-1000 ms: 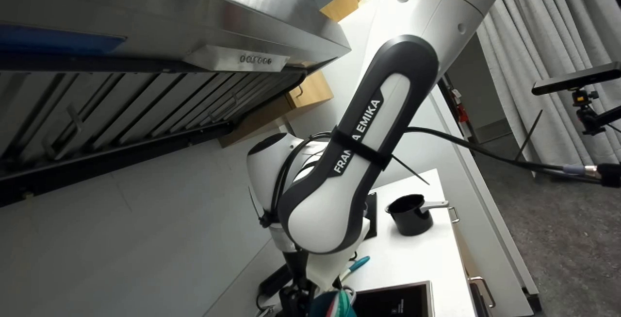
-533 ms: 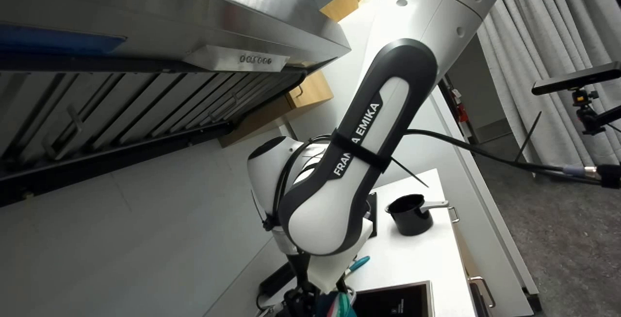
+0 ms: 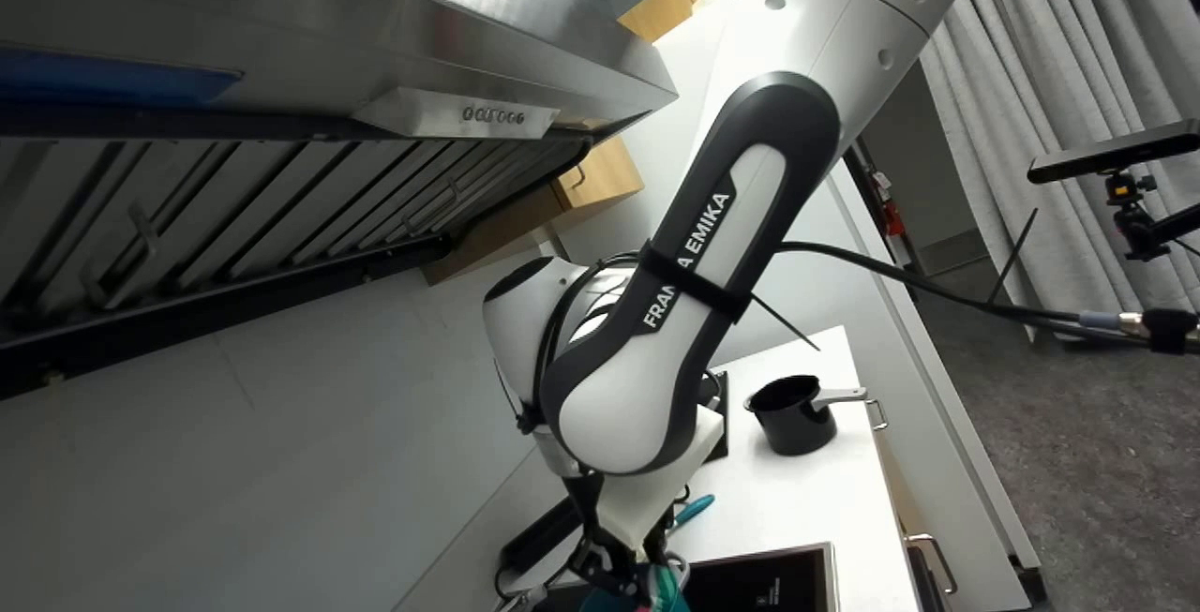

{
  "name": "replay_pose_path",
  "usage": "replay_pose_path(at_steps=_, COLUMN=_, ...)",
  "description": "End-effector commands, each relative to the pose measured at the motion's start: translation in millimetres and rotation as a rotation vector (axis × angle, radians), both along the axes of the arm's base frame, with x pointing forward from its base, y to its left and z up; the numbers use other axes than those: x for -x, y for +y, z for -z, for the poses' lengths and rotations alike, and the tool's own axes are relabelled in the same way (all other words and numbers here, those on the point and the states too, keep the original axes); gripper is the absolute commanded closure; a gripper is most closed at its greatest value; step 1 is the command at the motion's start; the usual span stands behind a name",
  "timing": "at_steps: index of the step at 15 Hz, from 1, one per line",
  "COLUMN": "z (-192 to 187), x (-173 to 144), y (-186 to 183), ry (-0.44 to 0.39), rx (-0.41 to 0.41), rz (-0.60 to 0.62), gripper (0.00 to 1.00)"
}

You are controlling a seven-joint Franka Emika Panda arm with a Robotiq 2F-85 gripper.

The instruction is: Put the watermelon plush on the table and close the pot with the lid on the other pot

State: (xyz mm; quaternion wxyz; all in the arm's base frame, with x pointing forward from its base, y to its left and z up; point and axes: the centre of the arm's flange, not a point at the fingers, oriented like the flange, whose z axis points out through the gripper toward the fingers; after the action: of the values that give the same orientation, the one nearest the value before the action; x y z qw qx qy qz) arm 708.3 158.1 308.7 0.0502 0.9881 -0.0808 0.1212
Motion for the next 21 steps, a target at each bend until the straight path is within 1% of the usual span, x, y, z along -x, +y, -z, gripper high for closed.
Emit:
replay_pose_path(at_steps=1, z=-0.7, x=-5.5, y=16.7, ry=0.006, rx=-0.003, rz=0.053, gripper=0.99)
replay_pose_path(at_steps=4, z=-3.5, x=-2.6, y=21.0, ry=-0.007, rx=-0.004, rz=0.050, gripper=1.00)
replay_pose_path(at_steps=6, z=-8.2, x=-1.0, y=16.9, ry=-0.039, rx=0.010, rz=0.036, gripper=0.98)
replay_pose_path(at_steps=8, z=-16.9, x=0.8, y=9.9, ry=-0.083, rx=0.027, rz=0.026, gripper=0.98)
replay_pose_path(at_steps=12, z=-42.9, x=4.5, y=-17.2, ry=-0.190, rx=0.054, rz=0.018, gripper=0.98)
replay_pose_path(at_steps=14, z=-56.0, x=5.3, y=-34.0, ry=-0.234, rx=0.052, rz=0.043, gripper=0.98)
replay_pose_path(at_steps=15, z=-66.0, x=9.4, y=-34.8, ry=-0.254, rx=0.050, rz=0.061, gripper=0.98)
replay_pose_path(at_steps=21, z=-93.8, x=24.7, y=-74.8, ry=-0.323, rx=0.058, rz=0.179, gripper=0.98)
